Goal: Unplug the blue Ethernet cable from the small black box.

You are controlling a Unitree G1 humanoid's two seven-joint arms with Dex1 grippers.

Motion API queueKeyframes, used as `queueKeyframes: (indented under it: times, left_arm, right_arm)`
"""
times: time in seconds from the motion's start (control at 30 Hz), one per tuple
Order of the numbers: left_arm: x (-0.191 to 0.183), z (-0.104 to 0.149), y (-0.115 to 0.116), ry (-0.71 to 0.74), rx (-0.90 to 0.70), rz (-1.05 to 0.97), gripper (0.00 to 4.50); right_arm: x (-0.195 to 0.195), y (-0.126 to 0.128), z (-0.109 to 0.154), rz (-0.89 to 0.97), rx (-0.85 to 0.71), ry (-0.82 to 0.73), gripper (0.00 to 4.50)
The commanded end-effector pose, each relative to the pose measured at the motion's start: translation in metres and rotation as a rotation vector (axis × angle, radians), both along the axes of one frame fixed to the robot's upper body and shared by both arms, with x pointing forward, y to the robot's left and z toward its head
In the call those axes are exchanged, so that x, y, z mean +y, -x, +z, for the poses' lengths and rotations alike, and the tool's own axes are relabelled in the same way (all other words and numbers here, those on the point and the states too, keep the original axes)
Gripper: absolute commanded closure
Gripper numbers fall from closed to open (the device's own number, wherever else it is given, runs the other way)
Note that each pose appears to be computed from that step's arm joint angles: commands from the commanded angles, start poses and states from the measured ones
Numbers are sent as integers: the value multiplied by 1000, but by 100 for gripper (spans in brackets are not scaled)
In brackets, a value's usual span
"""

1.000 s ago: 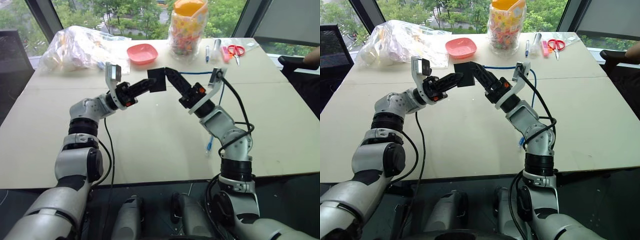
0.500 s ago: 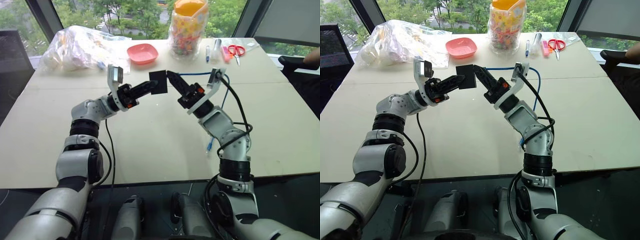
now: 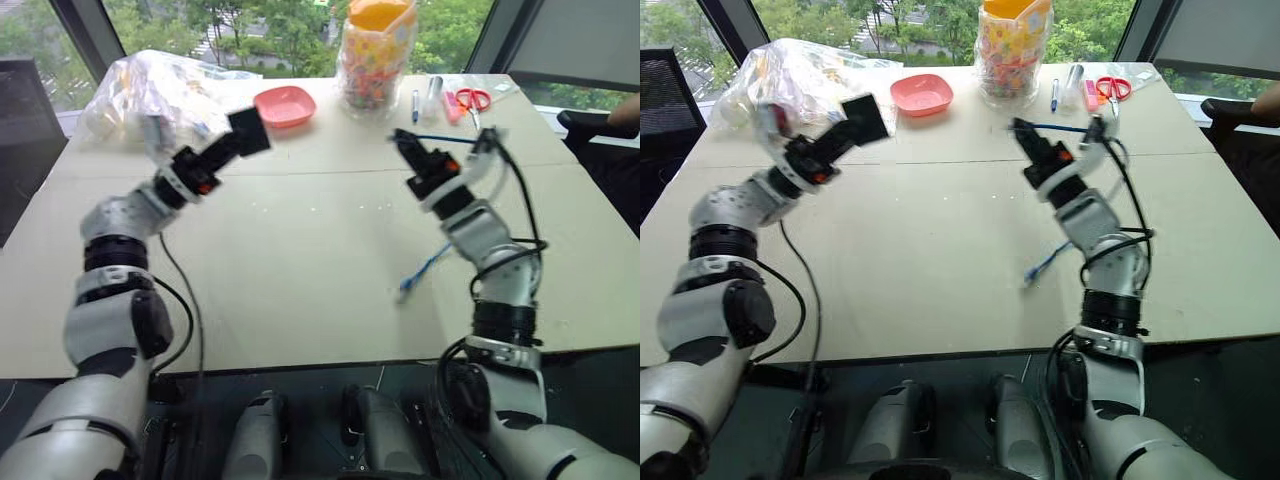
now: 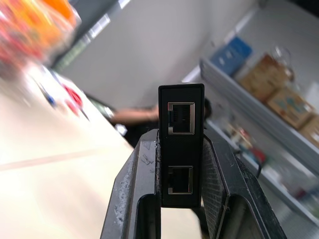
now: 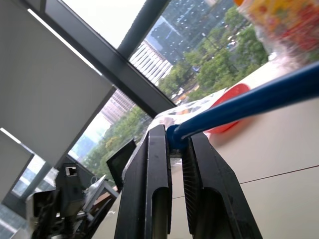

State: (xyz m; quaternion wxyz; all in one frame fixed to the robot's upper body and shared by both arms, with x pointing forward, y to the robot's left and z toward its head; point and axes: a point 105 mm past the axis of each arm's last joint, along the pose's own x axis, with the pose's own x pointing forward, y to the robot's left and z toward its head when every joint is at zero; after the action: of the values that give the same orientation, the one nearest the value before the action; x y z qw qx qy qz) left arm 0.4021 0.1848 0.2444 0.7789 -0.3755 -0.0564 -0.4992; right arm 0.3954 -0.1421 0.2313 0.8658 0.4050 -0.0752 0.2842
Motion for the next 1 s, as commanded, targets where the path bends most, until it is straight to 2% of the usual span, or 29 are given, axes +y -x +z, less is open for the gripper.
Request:
queueKeyframes:
  times: [0.03,0.1,0.2,0.33,0.47,0.57,0.77,0.8,0.9,1.0]
  left_arm:
    - [-21,-8,-7,-154,-43,33,402]
    - [-37,-28,-16,-375,-90,124,402]
    - [-57,-36,-19,-530,-205,198,402]
    - [-77,-36,-16,-544,-296,246,402]
    - [-96,-48,-11,-596,-346,267,402]
    - [-109,-52,-8,-609,-372,282,402]
    - [-125,-60,-11,-644,-403,323,402]
    - [-126,-62,-13,-658,-408,335,402]
    - [-132,-73,-19,-697,-409,363,402]
    - [-134,-88,-26,-735,-388,412,402]
  right_arm:
    - [5,-3,22,19,-72,27,447]
    - [-2,-20,8,-42,13,135,447]
    - [-17,-41,-23,-132,156,342,447]
    - [-37,-54,-50,-206,252,502,447]
    - [-47,-59,-66,-224,252,618,447]
    - [-50,-60,-72,-232,237,653,334]
    - [-39,-47,-82,-156,210,728,27]
    - [-33,-40,-85,-114,203,747,13]
    - [-10,-2,-94,52,171,809,13]
    - [0,24,-92,71,136,816,13]
